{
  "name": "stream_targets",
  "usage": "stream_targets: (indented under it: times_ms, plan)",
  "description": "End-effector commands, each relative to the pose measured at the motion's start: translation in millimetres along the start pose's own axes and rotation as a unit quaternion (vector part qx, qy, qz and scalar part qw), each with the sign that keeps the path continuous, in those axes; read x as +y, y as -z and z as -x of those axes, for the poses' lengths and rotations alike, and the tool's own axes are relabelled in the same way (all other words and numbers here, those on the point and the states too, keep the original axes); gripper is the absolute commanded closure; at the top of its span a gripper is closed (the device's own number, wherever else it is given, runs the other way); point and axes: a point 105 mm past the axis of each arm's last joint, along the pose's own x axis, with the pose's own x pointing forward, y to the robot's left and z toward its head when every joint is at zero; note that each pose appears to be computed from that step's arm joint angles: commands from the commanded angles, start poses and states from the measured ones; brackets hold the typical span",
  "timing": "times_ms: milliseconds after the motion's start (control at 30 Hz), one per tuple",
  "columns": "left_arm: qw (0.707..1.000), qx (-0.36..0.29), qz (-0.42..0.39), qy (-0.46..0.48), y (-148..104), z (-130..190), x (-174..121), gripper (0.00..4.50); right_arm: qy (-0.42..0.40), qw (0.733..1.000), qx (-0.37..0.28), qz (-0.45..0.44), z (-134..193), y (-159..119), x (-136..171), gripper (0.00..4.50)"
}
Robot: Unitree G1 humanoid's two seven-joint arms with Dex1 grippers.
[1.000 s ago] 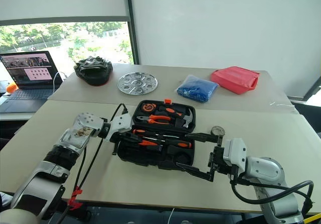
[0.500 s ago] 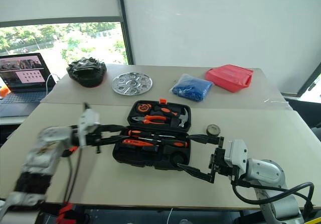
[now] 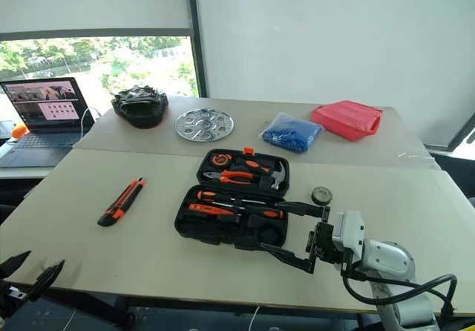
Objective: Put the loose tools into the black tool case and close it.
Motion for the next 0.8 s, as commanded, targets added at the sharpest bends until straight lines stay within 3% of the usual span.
stream_targets:
  times_ms: [33, 233, 333, 567, 667, 800]
  plan:
    - [0.999, -0.005, 0.005, 0.034, -26, -49, -12, 0.06, -0.003, 1.000, -0.013, 0.018, 0, -8, -4, 0.00]
    - [0.991, 0.065, 0.007, 0.113, -49, -120, -40, 0.06, -0.008, 1.000, -0.012, 0.019, -4, -5, -5, 0.00]
    - [0.990, 0.117, 0.011, 0.084, -50, -149, -36, 0.06, -0.010, 1.000, -0.012, 0.021, -6, -4, -4, 0.00]
    - [0.974, 0.207, 0.001, 0.096, -40, -169, -44, 0.06, -0.001, 1.000, -0.012, 0.026, -6, -6, -4, 0.00]
    - [0.967, 0.225, -0.009, 0.120, -37, -168, -50, 0.67, 0.004, 1.000, -0.009, 0.028, -4, -6, -5, 0.00]
    - [0.970, 0.204, -0.009, 0.135, -47, -169, -49, 2.35, 0.010, 0.999, -0.007, 0.032, -3, -6, -6, 0.00]
